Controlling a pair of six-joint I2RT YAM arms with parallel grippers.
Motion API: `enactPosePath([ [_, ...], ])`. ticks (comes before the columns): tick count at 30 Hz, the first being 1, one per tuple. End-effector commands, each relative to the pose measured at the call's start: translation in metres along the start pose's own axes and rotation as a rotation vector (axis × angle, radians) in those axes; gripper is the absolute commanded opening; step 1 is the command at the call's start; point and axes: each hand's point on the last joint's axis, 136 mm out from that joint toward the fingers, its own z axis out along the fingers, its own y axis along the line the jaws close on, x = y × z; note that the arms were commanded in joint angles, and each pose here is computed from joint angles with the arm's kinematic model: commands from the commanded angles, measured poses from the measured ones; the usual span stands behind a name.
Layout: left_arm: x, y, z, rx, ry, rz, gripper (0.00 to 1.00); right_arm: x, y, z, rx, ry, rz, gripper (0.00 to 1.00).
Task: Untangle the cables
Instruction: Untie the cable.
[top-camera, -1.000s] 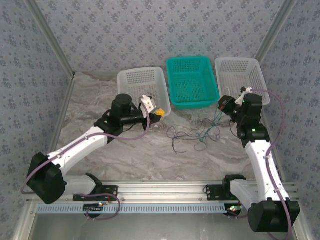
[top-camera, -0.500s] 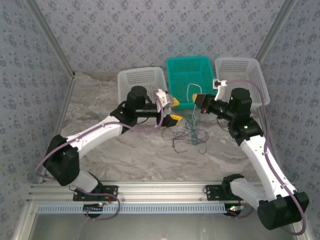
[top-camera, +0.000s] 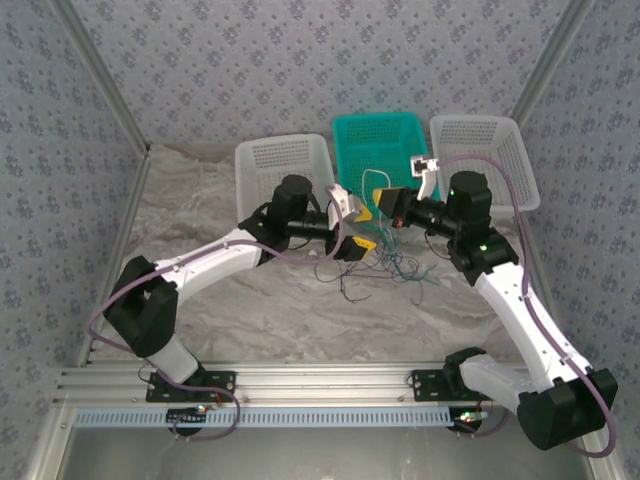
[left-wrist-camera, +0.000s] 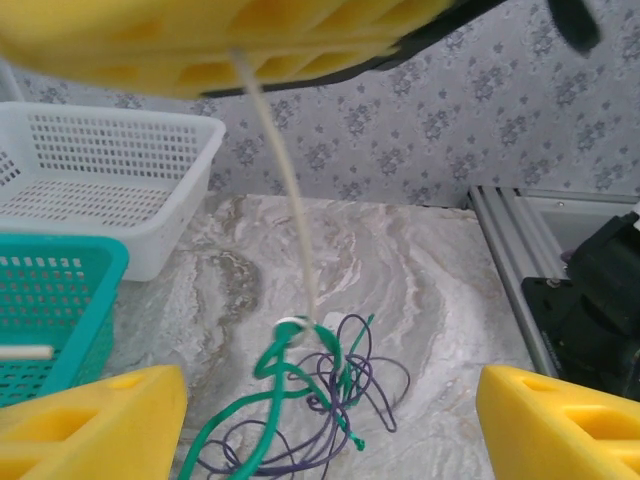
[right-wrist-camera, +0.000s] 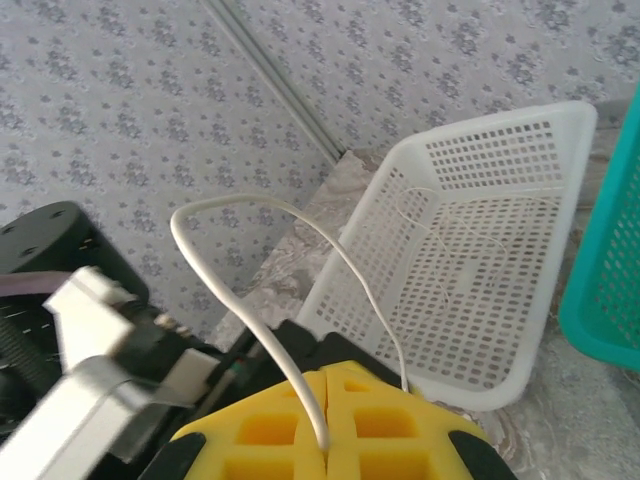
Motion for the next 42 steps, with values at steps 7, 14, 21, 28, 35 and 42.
enactPosePath([
  [7, 0.003, 0.016, 0.015, -0.011, 0.021, 0.053, 0.66, -0.018, 0.026, -0.005, -0.064, -0.031, -0.060, 0.00],
  [14, 0.010, 0.017, 0.017, -0.011, 0.041, 0.039, 0.43, -0.021, 0.022, -0.006, -0.038, -0.041, -0.059, 0.00],
  [21, 0.021, 0.015, 0.014, -0.020, 0.066, 0.031, 0.39, -0.023, 0.018, -0.007, -0.026, -0.047, -0.047, 0.00],
  [28, 0.011, 0.018, 0.015, -0.023, 0.034, 0.026, 0.04, -0.025, 0.018, -0.005, -0.031, -0.052, -0.034, 0.00],
  [35, 0.009, 0.030, 0.008, -0.076, 0.014, -0.017, 0.00, -0.030, -0.003, -0.016, 0.081, -0.106, -0.015, 0.00],
  [42, 0.023, 0.056, -0.032, -0.283, 0.032, -0.100, 0.00, -0.033, -0.107, -0.070, 0.466, -0.269, 0.260, 0.00],
])
